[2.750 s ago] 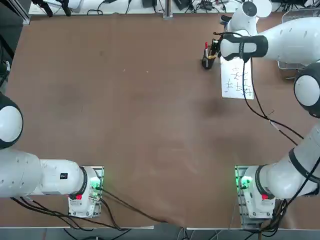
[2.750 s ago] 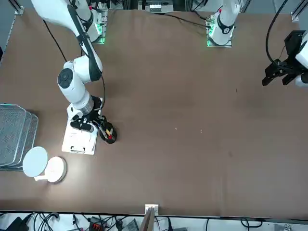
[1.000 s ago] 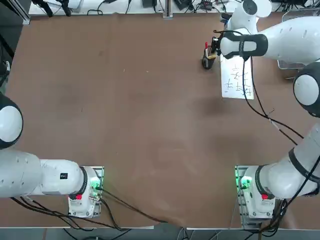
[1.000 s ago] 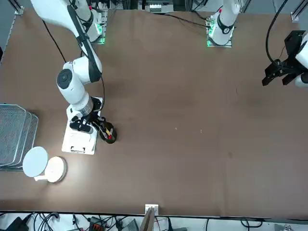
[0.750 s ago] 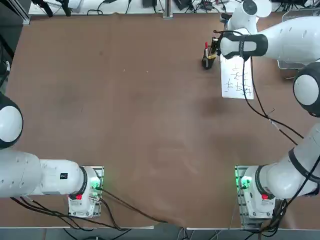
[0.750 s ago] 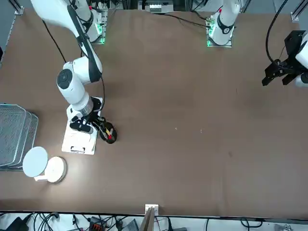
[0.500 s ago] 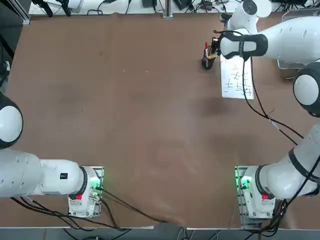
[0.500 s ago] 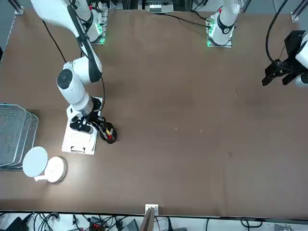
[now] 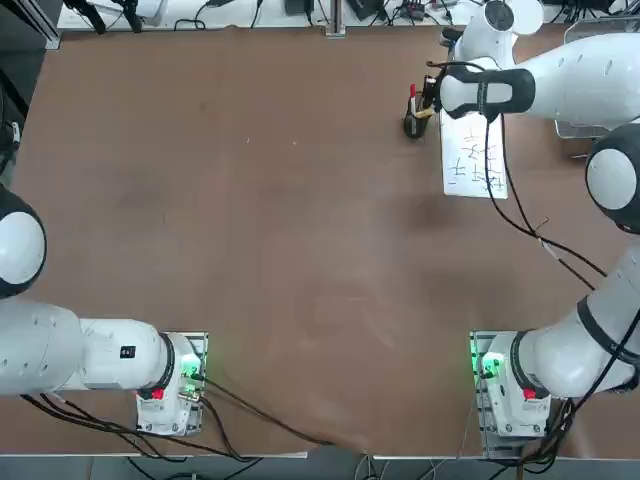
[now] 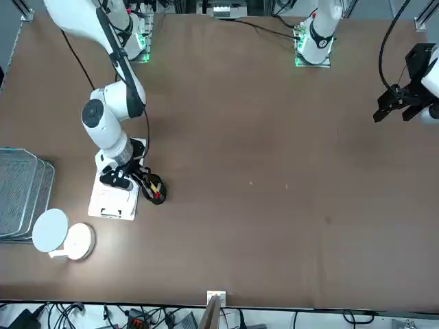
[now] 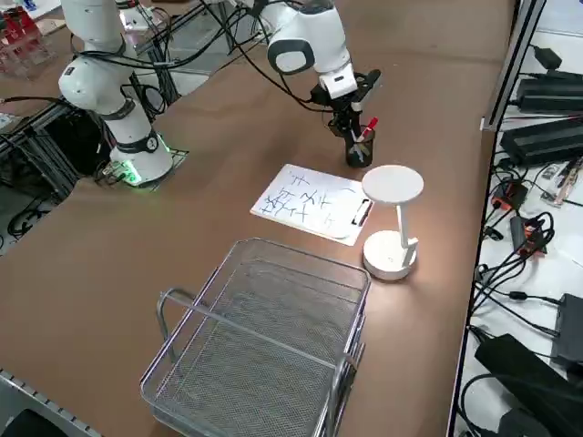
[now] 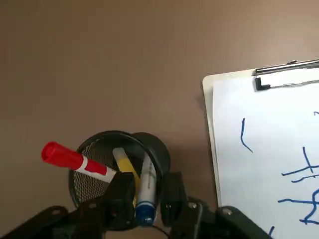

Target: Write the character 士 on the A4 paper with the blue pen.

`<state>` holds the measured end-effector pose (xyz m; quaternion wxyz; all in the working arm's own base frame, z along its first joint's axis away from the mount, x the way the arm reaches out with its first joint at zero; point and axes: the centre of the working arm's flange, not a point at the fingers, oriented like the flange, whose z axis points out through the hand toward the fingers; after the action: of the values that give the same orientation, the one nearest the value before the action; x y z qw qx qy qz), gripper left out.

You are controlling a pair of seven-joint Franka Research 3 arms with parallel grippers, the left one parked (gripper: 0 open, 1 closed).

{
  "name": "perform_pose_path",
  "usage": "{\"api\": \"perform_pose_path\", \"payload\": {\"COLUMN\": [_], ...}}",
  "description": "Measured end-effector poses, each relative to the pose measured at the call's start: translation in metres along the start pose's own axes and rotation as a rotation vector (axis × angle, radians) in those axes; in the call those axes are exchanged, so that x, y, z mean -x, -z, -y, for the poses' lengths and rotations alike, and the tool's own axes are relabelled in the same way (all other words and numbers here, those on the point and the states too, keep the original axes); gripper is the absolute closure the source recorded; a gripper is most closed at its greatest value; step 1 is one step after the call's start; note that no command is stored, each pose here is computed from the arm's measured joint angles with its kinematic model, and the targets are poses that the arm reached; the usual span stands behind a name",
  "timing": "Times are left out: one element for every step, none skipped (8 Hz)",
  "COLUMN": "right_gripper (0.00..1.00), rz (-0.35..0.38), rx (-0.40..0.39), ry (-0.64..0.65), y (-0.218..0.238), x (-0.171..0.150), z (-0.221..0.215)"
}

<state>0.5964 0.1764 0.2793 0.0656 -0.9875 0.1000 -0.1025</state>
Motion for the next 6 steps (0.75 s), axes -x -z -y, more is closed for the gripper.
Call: {"api": "perform_pose_path", "payload": {"right_gripper": [0.66, 0.67, 0.68, 0.71, 0.72, 0.76], "rz": [0.000, 0.000, 0.000, 0.000, 0.000, -0.002], "rx": [0.000, 0.000, 0.000, 0.000, 0.000, -0.001], "ry": [0.000, 0.000, 0.000, 0.000, 0.000, 0.000], "y": [-0.0001, -0.0001, -0.0001, 0.0000, 0.0000, 0.0011], "x": [0.0000, 0.0000, 0.0000, 0.0000, -0.0001, -0.0005], "z": [0.0000, 0.0000, -0.0001, -0.0001, -0.0001, 0.0002]}}
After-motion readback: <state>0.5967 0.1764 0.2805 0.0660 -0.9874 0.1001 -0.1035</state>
